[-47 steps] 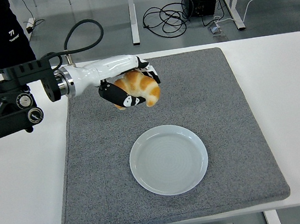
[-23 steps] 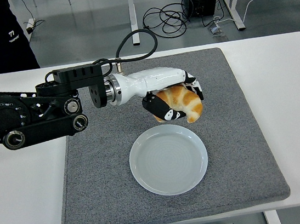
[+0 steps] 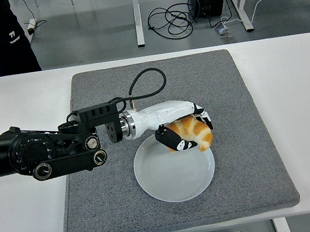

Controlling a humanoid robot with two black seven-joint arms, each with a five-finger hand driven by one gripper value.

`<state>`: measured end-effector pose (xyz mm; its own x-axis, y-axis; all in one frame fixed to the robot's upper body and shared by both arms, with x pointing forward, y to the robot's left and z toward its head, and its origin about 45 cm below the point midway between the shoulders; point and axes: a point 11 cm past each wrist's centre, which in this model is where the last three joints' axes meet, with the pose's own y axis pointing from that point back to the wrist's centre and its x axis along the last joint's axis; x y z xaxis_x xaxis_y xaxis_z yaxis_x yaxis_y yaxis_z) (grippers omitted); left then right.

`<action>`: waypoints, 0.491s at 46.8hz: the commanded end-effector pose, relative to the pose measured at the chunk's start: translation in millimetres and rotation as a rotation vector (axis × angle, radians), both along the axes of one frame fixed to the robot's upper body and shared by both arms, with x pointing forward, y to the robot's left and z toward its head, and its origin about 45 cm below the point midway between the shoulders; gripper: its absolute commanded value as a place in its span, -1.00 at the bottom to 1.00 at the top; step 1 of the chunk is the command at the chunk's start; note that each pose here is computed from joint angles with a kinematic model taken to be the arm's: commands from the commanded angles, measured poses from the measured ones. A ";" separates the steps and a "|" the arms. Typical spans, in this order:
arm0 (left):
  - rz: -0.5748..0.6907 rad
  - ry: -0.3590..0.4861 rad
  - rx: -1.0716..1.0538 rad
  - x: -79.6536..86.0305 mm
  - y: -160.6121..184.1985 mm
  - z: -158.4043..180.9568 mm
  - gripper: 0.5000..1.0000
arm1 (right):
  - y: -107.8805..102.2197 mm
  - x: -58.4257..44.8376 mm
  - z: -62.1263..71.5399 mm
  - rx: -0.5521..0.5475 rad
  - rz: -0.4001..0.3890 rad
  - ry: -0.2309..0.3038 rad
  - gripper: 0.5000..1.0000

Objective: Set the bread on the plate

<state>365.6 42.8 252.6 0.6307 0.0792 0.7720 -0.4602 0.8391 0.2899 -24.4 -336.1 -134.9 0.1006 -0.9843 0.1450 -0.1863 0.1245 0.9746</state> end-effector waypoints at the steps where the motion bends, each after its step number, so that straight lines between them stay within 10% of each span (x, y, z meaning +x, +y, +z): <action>1: -0.008 0.008 0.001 -5.0 -2.7 -9.2 -1.00 | 0.1 0.1 0.0 0.000 0.000 -0.001 1.00; 23: -0.021 -0.013 0.029 -13.5 2.1 -35.1 -1.00 | -0.5 0.0 0.0 -0.002 0.000 0.000 1.00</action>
